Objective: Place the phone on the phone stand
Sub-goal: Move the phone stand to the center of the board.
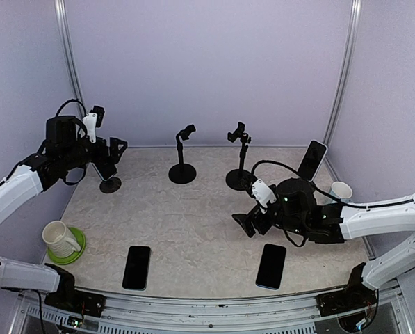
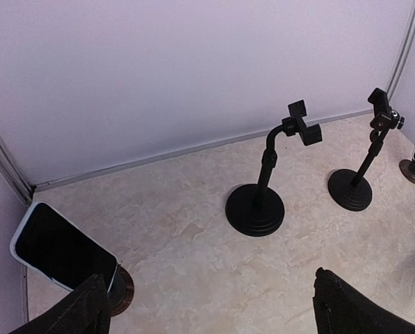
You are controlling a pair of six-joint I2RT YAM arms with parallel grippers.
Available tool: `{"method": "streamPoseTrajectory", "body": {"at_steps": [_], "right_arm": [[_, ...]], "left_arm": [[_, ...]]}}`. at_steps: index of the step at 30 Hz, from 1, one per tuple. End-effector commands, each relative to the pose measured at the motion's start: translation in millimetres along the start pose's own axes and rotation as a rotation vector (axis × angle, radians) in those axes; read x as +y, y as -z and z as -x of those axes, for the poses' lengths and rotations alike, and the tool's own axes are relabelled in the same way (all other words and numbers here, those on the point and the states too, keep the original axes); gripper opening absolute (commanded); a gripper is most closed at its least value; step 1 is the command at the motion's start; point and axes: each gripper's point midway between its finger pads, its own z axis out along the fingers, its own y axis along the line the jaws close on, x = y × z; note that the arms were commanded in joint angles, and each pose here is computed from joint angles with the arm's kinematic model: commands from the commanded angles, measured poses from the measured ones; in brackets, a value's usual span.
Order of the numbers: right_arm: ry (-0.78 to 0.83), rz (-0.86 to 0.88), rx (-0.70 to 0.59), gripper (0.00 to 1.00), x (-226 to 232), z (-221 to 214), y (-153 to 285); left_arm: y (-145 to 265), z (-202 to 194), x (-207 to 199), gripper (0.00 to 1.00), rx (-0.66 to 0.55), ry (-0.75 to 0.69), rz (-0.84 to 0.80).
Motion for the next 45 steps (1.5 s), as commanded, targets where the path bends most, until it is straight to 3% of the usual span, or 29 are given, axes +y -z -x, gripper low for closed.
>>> {"method": "streamPoseTrajectory", "body": {"at_steps": [1,7,15,25,35,45], "right_arm": [[-0.076,0.015,-0.086,1.0,-11.6,15.4,12.7],[-0.103,-0.019,-0.079,1.0,-25.3,6.7,10.4],[-0.114,-0.039,-0.046,1.0,-32.6,-5.4,0.4],[-0.113,-0.044,-0.022,1.0,-32.9,-14.2,-6.9],[-0.119,-0.058,-0.014,1.0,-36.6,-18.4,-8.2],[-0.124,-0.058,-0.012,1.0,-37.2,-18.0,-7.9]], "left_arm": [[-19.4,-19.0,6.1,0.99,0.048,0.152,0.003],[-38.2,-39.9,13.1,0.99,0.026,0.318,0.007],[-57.6,-57.0,-37.6,0.99,0.041,0.317,-0.069],[-86.4,-42.4,-66.5,0.99,0.031,0.345,-0.092],[-114.4,-12.6,-106.9,0.99,0.016,0.423,-0.229],[-141.4,11.7,-131.6,0.9,0.038,0.54,-0.319]]}}
